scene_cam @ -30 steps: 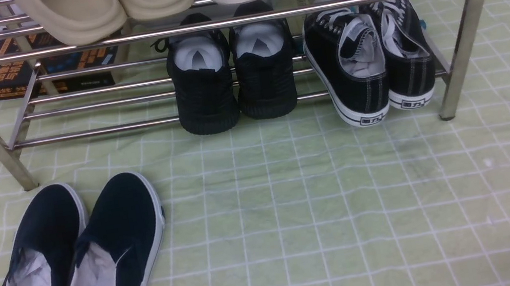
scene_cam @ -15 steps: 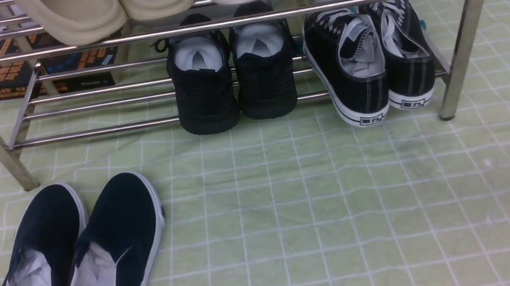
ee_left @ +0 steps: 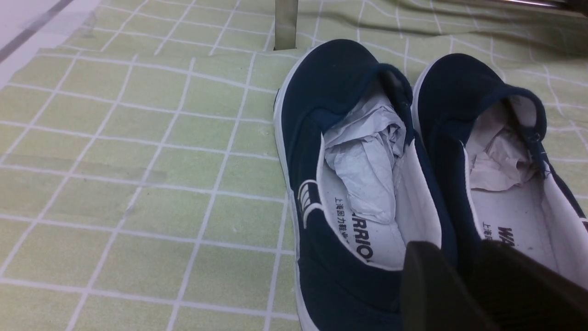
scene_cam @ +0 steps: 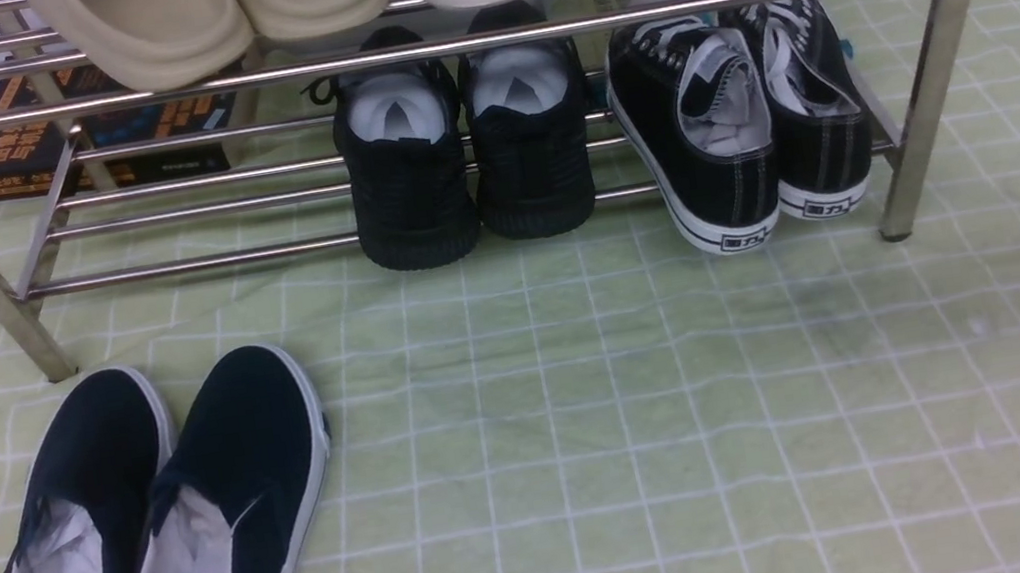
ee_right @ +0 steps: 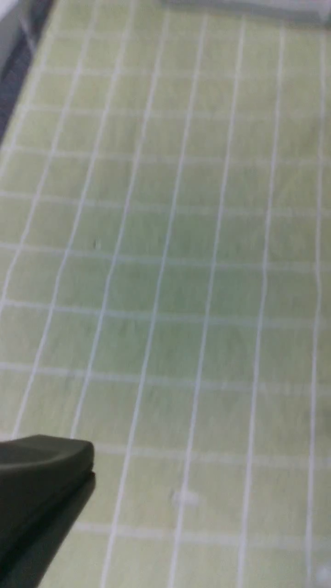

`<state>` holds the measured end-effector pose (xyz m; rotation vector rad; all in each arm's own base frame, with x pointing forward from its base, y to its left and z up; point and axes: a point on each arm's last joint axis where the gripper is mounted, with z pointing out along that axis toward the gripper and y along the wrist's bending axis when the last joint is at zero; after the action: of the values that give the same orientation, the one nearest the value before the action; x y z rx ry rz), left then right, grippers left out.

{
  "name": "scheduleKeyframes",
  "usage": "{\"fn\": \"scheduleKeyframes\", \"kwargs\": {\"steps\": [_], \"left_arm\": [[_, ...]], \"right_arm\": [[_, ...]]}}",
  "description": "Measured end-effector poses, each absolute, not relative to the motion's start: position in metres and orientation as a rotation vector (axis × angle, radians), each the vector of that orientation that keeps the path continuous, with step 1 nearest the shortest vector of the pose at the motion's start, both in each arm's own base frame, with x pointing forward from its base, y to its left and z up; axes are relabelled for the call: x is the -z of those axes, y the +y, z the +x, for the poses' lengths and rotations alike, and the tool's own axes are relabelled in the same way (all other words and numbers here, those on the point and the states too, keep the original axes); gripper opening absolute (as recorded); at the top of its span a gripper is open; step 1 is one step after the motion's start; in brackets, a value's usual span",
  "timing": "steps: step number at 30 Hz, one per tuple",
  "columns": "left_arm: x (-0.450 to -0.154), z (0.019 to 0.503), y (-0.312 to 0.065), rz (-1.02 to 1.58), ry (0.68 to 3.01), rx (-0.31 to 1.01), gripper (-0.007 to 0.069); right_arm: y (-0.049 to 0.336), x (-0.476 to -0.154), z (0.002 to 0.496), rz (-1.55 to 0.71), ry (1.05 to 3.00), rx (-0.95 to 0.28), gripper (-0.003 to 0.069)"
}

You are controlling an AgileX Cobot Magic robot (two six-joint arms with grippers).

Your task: Take the shoes off the shelf with your hand from the green coffee tablecloth.

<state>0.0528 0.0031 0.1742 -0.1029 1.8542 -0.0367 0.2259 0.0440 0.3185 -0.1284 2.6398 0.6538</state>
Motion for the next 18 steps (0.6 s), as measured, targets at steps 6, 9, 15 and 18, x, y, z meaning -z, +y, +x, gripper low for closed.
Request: {"fn": "scheduleKeyframes", "kwargs": {"steps": [6, 9, 15, 18], "left_arm": [[-0.174, 0.053, 0.003, -0.103, 1.854, 0.037, 0.018], [-0.174, 0.053, 0.003, -0.103, 1.854, 0.037, 0.0185], [-0.174, 0.053, 0.003, -0.103, 1.854, 0.037, 0.0195], [-0.174, 0.053, 0.003, -0.101, 1.854, 0.034, 0.0197]], "right_arm": [[0.07, -0.344, 0.278, -0.349, 2.534, -0.894, 0.0003], [0.093, -0.353, 0.292, -0.425, 2.53, -0.858, 0.0018], [0.148, -0.361, 0.312, -0.493, 2.558, -0.59, 0.0161], [0.165, -0.358, 0.327, -0.488, 2.55, -0.462, 0.0248]]}}
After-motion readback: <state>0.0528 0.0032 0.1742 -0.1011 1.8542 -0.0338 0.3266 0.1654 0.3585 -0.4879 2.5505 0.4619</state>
